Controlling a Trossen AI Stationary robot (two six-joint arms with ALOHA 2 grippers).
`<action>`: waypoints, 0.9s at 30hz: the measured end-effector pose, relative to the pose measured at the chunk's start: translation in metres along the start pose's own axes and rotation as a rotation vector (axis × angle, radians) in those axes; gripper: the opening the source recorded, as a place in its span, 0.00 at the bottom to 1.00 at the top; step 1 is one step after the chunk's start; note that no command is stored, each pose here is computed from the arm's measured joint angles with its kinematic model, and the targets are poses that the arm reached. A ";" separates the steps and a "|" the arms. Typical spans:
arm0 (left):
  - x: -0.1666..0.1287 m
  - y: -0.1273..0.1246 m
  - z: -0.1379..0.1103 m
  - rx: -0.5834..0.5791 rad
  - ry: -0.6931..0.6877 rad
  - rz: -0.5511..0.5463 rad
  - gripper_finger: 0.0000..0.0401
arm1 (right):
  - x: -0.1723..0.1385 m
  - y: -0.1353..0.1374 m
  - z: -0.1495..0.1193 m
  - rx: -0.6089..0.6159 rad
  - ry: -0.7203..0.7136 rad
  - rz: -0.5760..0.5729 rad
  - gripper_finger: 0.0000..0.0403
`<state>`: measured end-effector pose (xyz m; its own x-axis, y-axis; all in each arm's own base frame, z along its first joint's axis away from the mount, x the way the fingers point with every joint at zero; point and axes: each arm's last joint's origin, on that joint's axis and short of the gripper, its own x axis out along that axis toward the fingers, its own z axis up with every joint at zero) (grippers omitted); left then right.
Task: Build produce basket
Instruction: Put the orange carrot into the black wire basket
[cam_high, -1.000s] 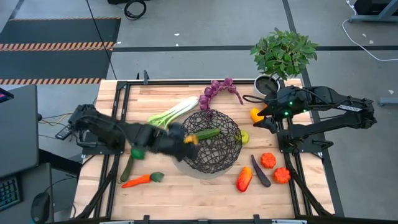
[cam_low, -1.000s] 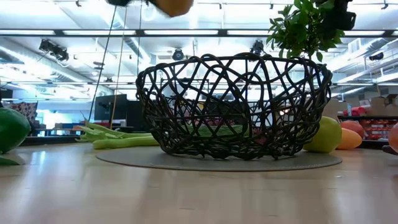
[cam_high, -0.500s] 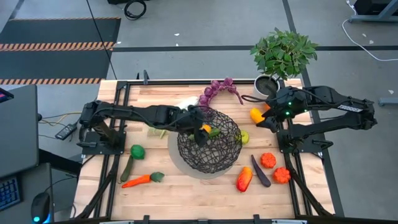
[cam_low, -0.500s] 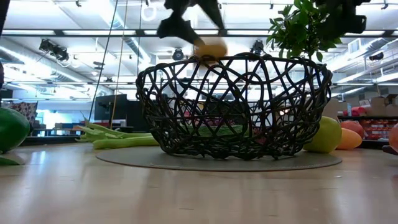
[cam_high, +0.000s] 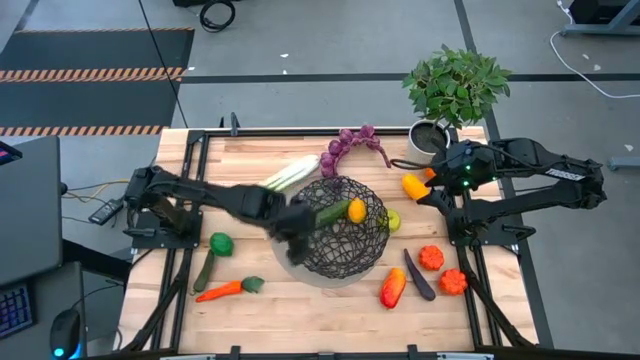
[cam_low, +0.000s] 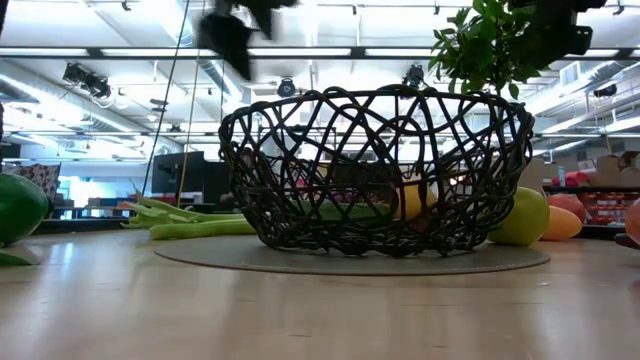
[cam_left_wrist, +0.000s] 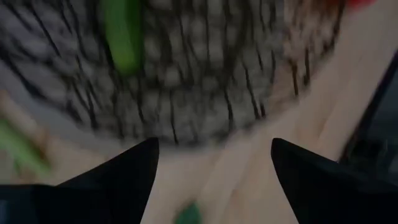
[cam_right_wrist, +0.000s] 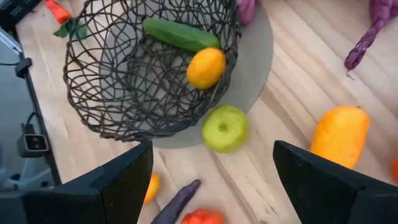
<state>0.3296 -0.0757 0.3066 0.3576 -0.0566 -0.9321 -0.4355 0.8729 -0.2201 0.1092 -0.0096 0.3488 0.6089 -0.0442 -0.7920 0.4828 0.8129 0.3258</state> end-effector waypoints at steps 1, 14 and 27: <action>-0.001 -0.004 -0.008 0.017 0.029 0.009 0.79 | 0.000 0.000 0.000 -0.002 -0.003 -0.004 0.83; -0.014 -0.041 -0.097 0.016 0.225 0.220 0.79 | 0.000 0.001 0.003 -0.050 -0.032 0.006 0.83; -0.004 -0.057 -0.127 -0.008 0.198 0.197 0.72 | 0.000 0.002 0.003 -0.069 -0.032 0.027 0.83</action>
<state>0.2475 -0.1866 0.2864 0.0976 0.0193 -0.9950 -0.4877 0.8725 -0.0309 0.1123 -0.0096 0.3513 0.6415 -0.0391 -0.7661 0.4217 0.8522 0.3097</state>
